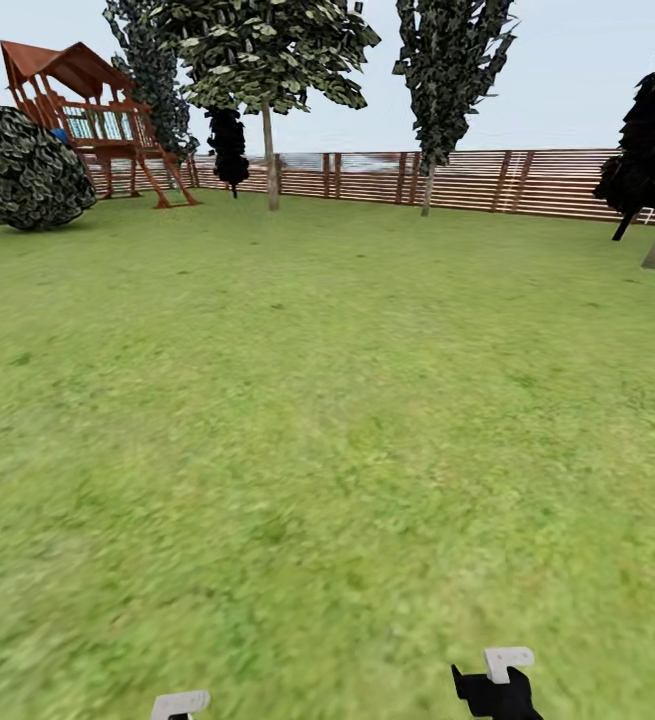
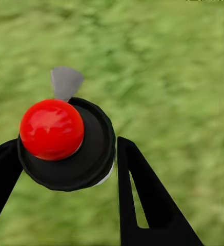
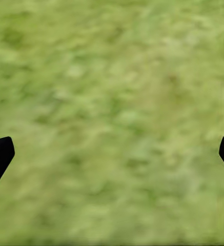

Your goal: In the garden, pick up the pesticide atomizer on the floor and spray pesticide onto both trees until each tree trunk is fully covered.

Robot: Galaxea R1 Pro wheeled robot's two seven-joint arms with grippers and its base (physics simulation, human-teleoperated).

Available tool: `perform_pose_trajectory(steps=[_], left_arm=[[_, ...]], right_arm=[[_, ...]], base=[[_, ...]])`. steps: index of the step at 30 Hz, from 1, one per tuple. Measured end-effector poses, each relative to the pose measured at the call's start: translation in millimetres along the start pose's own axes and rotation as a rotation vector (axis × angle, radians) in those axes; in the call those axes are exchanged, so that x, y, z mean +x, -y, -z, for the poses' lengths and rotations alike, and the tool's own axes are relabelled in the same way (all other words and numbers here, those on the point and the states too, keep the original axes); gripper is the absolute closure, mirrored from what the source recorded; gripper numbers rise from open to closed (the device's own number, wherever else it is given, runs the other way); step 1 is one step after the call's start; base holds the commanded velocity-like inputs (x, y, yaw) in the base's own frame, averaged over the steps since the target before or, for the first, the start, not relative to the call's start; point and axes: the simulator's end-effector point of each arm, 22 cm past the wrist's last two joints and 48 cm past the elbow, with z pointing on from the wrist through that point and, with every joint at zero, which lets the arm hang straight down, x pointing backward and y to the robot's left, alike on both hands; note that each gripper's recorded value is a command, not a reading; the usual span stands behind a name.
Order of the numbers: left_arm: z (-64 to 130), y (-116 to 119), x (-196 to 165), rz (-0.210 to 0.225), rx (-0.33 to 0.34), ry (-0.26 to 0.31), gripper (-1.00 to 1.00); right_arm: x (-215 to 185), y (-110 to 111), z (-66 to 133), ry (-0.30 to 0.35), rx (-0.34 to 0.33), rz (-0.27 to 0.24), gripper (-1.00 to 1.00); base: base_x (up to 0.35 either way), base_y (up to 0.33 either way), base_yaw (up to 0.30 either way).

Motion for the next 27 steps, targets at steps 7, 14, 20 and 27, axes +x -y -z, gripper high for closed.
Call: perform_pose_trajectory(steps=[7,14,20,27], left_arm=[[-0.3,-1,-1,0.005,-0.003,0.001,1.0],[-4.1,-5,-28,0.003,-0.014,0.053,1.0],[-3.8,-9,-32,0.062,-0.03,0.067,1.0],[-3.7,-9,-32,0.071,-0.03,0.07,1.0]], right_arm=[[0,0,0.0,0.0,0.0,0.0,-1.0],[1,0,0.1,-0.001,-0.001,0.001,-1.0],[0,0,0.0,0.0,-0.002,0.008,-1.0],[0,1,0.0,0.001,-0.001,0.013,-1.0]], base=[[0.106,0.024,-0.005],[0.329,0.013,0.0],[0.338,0.0,0.0],[0.338,-0.071,0.0]])
